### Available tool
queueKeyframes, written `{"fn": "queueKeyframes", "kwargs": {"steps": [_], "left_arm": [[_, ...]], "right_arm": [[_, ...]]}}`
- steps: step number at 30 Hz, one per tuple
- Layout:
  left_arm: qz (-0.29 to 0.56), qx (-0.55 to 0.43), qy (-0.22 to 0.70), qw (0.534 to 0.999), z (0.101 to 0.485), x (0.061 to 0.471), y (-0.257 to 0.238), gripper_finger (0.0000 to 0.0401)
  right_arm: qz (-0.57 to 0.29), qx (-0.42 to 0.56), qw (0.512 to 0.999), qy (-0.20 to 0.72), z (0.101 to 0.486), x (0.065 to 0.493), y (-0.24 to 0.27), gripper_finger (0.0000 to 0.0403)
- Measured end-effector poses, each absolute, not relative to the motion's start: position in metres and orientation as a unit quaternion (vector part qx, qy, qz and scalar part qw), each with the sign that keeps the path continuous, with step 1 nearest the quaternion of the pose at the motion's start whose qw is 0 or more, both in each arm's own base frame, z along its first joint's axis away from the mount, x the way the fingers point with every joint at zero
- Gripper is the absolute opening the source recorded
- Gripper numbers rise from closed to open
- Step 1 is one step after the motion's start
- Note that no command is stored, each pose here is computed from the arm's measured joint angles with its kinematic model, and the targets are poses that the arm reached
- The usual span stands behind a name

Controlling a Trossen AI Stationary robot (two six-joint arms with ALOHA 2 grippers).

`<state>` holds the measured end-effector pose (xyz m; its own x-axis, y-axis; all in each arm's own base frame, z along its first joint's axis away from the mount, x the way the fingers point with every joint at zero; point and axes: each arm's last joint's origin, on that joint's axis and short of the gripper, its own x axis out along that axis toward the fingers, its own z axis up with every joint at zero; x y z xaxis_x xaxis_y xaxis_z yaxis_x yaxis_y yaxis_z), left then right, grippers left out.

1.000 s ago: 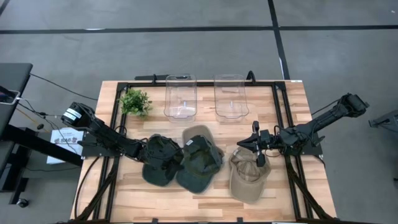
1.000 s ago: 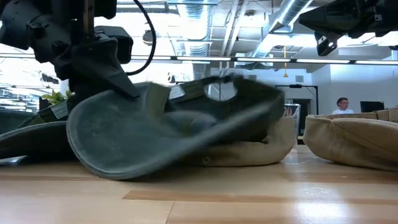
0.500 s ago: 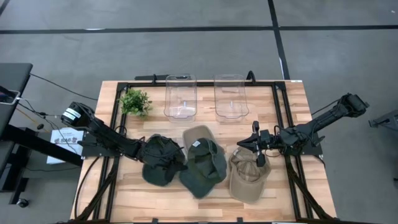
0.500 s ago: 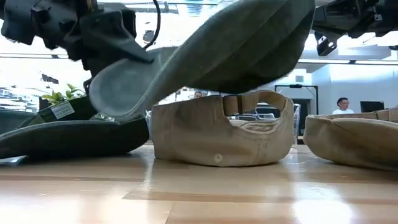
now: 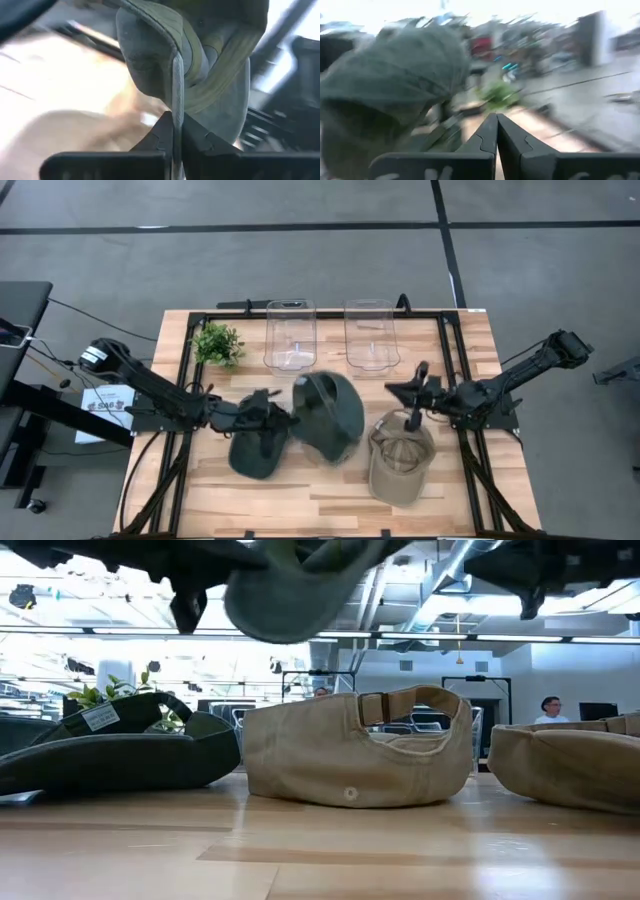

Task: Pick & Place hat
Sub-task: Put the right black cap into the right transparent bin

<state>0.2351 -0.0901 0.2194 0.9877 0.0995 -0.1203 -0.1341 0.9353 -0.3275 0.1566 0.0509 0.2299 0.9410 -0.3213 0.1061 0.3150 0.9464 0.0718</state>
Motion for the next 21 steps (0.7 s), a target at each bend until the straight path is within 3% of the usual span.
{"fn": "queueKeyframes", "kwargs": {"steps": [5, 9, 15, 21], "left_arm": [[0.122, -0.143, 0.048, 0.981, 0.217, 0.245, -0.068, 0.0013], [0.123, -0.143, 0.056, 0.98, 0.217, 0.264, -0.064, 0.0012], [0.082, -0.116, 0.078, 0.987, 0.215, 0.302, -0.081, 0.0013], [0.096, -0.109, 0.094, 0.985, 0.205, 0.316, -0.085, 0.0014]], "right_arm": [[-0.258, -0.008, 0.958, -0.122, 0.251, 0.149, 0.044, 0.0], [-0.297, -0.033, 0.943, -0.147, 0.26, 0.146, 0.036, 0.0], [-0.351, -0.057, 0.925, -0.131, 0.266, 0.164, 0.024, 0.0], [-0.365, -0.08, 0.922, -0.105, 0.268, 0.192, 0.023, 0.0]]}}
